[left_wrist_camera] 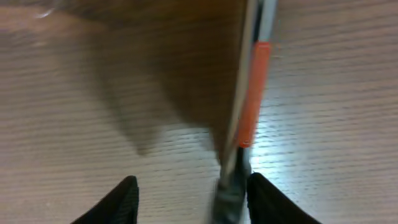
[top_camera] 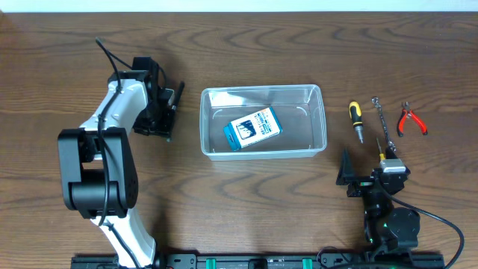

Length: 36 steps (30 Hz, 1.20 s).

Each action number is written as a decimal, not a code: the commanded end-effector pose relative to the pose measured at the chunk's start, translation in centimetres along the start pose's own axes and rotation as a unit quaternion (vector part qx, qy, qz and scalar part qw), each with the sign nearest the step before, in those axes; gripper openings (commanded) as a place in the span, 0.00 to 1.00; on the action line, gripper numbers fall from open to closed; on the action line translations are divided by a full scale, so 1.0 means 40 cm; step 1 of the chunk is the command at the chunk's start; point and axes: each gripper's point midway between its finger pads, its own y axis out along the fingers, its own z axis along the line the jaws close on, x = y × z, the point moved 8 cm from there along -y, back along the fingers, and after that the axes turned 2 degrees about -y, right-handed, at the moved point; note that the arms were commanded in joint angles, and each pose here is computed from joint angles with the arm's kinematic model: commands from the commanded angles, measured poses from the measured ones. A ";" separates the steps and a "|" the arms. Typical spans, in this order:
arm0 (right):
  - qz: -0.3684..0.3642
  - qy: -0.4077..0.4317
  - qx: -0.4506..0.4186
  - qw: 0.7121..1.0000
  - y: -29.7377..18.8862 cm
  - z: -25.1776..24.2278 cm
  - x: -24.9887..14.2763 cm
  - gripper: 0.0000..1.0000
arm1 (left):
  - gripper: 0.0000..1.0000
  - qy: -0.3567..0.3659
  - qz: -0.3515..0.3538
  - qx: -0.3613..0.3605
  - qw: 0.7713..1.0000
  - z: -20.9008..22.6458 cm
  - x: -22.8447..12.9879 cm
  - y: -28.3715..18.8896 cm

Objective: Pack container
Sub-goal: 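Close the left gripper on the black screwdriver's tip end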

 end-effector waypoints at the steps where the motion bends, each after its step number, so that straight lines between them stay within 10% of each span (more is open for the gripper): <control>1: -0.001 -0.005 -0.007 1.000 0.000 -0.005 -0.001 0.99 | 0.43 0.001 0.009 -0.013 1.000 -0.007 -0.006 0.013; 36: -0.001 -0.005 -0.007 1.000 0.000 -0.005 -0.001 0.99 | 0.06 0.000 0.019 -0.048 0.999 -0.024 -0.015 0.017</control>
